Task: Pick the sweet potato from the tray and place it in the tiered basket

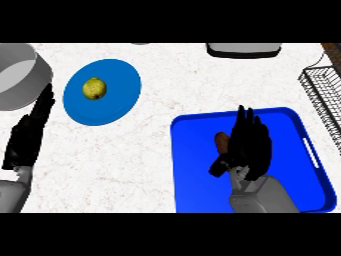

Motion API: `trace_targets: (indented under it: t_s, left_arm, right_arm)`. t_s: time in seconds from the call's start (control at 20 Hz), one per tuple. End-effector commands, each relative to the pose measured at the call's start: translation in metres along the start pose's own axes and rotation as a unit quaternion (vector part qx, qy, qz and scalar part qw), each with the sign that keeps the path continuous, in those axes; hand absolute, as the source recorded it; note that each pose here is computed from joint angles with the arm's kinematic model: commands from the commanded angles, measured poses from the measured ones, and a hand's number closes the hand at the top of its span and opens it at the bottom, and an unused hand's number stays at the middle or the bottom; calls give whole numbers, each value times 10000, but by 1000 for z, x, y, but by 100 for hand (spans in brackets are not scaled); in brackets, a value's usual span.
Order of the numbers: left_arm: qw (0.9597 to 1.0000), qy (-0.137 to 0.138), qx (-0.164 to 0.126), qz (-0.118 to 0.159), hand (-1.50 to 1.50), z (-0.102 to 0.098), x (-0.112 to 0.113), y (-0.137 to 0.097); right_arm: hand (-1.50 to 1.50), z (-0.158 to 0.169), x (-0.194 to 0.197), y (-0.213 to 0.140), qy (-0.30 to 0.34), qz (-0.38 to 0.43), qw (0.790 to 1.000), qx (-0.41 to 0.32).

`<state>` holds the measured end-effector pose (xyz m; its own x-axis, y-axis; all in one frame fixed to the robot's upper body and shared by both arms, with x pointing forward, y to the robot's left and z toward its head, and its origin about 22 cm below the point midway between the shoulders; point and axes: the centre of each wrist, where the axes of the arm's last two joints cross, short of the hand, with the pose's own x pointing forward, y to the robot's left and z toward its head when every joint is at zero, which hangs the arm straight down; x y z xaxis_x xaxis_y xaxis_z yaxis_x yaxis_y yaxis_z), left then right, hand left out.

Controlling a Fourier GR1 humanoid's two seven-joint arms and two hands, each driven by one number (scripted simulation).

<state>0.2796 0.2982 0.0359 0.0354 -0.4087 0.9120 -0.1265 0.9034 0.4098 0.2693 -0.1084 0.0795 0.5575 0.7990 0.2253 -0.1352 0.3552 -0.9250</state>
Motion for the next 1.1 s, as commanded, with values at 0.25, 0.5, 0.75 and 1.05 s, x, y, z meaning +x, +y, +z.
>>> trace_targets:
  t_s: [0.25,0.5,0.75,1.05]
  left_arm:
    - [10000,-39,-14,5,0,6,-5,2]
    - [10000,9,-60,30,0,6,1,3]
    - [10000,-26,-74,36,0,0,-5,1]
    - [10000,4,-38,20,0,5,3,-6]
  right_arm:
    - [-150,1,5,21,1013,531,9934,-10]
    - [-150,-5,1,27,1128,445,9925,152]
    - [-150,-11,6,29,1254,473,9906,286]
    - [-150,-18,-5,43,1221,461,9909,317]
